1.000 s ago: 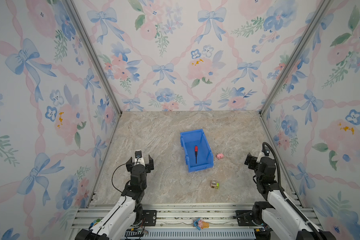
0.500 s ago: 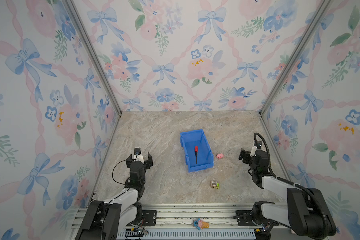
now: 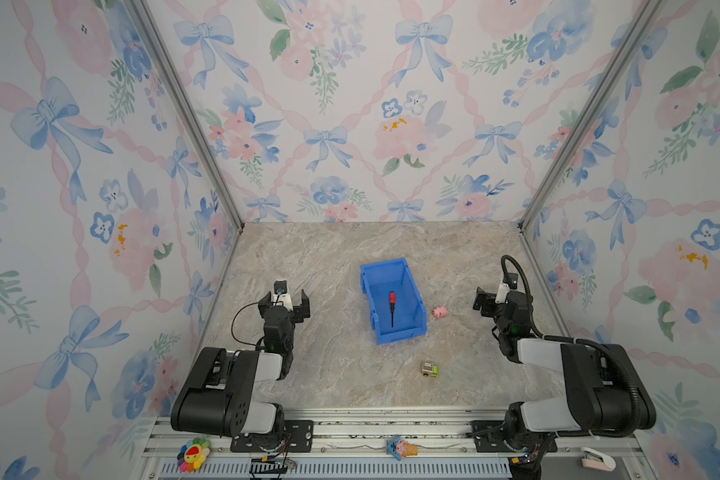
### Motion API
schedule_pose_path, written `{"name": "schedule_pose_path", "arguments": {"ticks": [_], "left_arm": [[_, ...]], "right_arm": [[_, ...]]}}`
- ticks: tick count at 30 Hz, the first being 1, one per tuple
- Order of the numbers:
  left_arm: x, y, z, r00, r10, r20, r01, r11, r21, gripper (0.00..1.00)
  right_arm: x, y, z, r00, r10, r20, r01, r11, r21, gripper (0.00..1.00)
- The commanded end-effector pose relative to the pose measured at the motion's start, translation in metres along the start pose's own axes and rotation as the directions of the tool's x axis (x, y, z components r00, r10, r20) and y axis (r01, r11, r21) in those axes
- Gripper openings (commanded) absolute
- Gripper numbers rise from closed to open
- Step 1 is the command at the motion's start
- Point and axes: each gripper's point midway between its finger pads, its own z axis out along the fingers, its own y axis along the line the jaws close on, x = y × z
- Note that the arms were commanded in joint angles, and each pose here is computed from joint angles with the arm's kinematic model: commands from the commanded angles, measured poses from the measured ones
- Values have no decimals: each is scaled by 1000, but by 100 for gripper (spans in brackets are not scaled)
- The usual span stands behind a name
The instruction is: Put the screwdriver in the bin
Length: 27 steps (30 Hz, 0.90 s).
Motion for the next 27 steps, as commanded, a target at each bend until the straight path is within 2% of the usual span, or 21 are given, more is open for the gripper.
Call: {"name": "schedule_pose_path", "arguments": {"ticks": [1, 6, 11, 27], "left_arm": [[-9, -1, 6, 999, 10, 41, -11, 1000, 10, 97], [-4, -3, 11, 999, 10, 34, -11, 1000, 22, 98], [2, -3, 12, 1000, 7, 28, -7, 999, 31, 97], [2, 0, 14, 1000, -9, 25, 8, 1000, 30, 98]], "right_arm": [[-16, 10, 8, 999, -28, 37, 29, 999, -20, 97], [-12, 13, 14, 999, -37, 11, 38, 999, -25, 97], [-7, 19, 13, 998, -53, 45, 55, 997, -52, 97], [-6, 18, 12, 997, -65, 52, 66, 998, -21, 97]]}}
